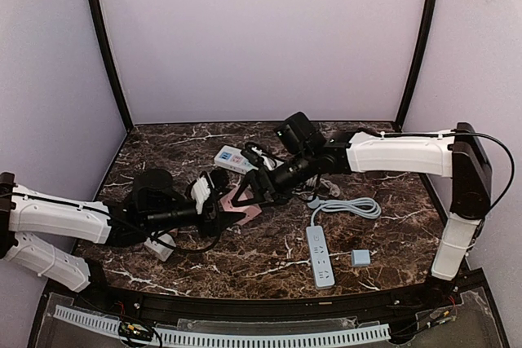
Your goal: Insert the plug
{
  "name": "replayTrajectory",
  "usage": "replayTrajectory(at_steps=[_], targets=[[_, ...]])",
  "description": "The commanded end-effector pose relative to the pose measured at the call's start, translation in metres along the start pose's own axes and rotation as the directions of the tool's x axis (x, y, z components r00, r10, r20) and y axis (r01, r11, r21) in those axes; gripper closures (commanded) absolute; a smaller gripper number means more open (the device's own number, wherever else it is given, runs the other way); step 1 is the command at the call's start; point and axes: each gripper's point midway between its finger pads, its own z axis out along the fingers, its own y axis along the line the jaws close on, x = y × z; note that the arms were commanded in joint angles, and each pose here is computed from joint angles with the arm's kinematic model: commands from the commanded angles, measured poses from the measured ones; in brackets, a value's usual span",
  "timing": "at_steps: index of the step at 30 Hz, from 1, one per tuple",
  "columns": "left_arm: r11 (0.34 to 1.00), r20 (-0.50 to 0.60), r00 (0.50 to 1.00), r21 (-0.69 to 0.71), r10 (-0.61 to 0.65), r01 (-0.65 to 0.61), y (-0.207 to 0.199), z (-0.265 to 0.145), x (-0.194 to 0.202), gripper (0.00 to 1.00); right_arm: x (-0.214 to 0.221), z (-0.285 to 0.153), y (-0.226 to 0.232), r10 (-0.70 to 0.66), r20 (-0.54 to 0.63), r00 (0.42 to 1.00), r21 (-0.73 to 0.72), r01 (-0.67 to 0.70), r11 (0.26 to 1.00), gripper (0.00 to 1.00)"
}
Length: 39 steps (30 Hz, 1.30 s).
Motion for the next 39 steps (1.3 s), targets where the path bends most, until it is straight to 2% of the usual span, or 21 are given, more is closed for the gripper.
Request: replayTrajectory(at_steps=[1, 2, 5, 8, 9, 10, 11, 13, 17, 20, 26, 29, 32, 34, 36, 39], targets=[[0.999, 0.067, 0.997, -0.021, 0.041, -0.04, 0.003, 0.005, -0.024, 0.55, -0.007, -0.001, 0.018, -0.032, 0.008, 0.999, -0.056, 0.033, 0.998, 0.26], [0.999, 0.065, 0.997, -0.02, 0.042, -0.041, 0.002, 0.006, -0.024, 0.55, -0.008, -0.001, 0.019, -0.036, 0.012, 0.999, -0.058, 0.037, 0.998, 0.31], [0.999, 0.061, 0.997, -0.017, 0.051, -0.05, 0.0, 0.008, -0.023, 0.55, -0.007, -0.002, 0.02, -0.04, 0.015, 0.999, -0.059, 0.041, 0.997, 0.55], [0.998, 0.056, 0.997, -0.02, 0.055, -0.054, -0.001, 0.009, -0.022, 0.46, -0.007, -0.004, 0.02, -0.047, 0.021, 0.999, -0.052, 0.048, 0.997, 0.71], [0.998, 0.053, 0.997, -0.026, 0.054, -0.052, 0.0, 0.008, -0.02, 0.33, -0.006, -0.005, 0.019, -0.053, 0.025, 0.998, -0.046, 0.054, 0.998, 0.74], [0.998, 0.058, 0.997, -0.03, 0.053, -0.051, 0.0, 0.007, -0.021, 0.25, -0.007, -0.006, 0.018, -0.057, 0.03, 0.998, -0.037, 0.058, 0.998, 0.76], [0.998, 0.054, 0.997, -0.041, 0.049, -0.047, 0.002, 0.006, -0.018, 0.09, -0.007, -0.007, 0.016, -0.062, 0.037, 0.997, -0.022, 0.063, 0.998, 0.79], [0.997, 0.061, 0.997, -0.061, 0.044, -0.04, 0.005, 0.002, -0.017, 0.02, -0.01, -0.011, 0.012, -0.085, 0.051, 0.995, 0.023, 0.084, 0.996, 0.83], [0.995, 0.083, 0.996, -0.1, 0.036, -0.028, 0.011, -0.007, -0.02, 0.01, -0.029, -0.028, -0.003, -0.183, 0.09, 0.979, 0.2, 0.162, 0.966, 0.85], [0.984, 0.109, 0.994, -0.177, 0.015, 0.005, 0.024, -0.016, -0.024, 0.01, -0.044, -0.046, -0.012, -0.286, 0.092, 0.954, 0.333, 0.241, 0.912, 0.85], [0.916, 0.143, 0.984, -0.371, -0.106, 0.152, 0.061, -0.032, -0.031, 0.01, -0.08, -0.086, -0.029, -0.517, 0.025, 0.856, 0.605, 0.399, 0.689, 0.89], [0.813, 0.168, 0.971, -0.532, -0.172, 0.236, 0.093, -0.046, -0.026, 0.01, -0.098, -0.1, -0.043, -0.589, -0.045, 0.807, 0.71, 0.441, 0.55, 0.91], [0.675, 0.211, 0.941, -0.657, -0.265, 0.337, 0.119, -0.059, -0.011, 0.01, -0.11, -0.105, -0.056, -0.609, -0.114, 0.785, 0.741, 0.475, 0.474, 0.98], [0.607, 0.221, 0.921, -0.699, -0.321, 0.379, 0.129, -0.063, 0.005, 0.01, -0.116, -0.106, -0.066, -0.616, -0.169, 0.77, 0.739, 0.512, 0.437, 0.99], [0.563, 0.24, 0.898, -0.711, -0.369, 0.421, 0.132, -0.065, 0.023, 0.01, -0.12, -0.1, -0.076, -0.627, -0.245, 0.74, 0.719, 0.572, 0.394, 0.99], [0.537, 0.285, 0.867, -0.693, -0.409, 0.482, 0.13, -0.064, 0.038, 0.01, -0.118, -0.078, -0.091, -0.624, -0.354, 0.696, 0.643, 0.666, 0.378, 0.98]])
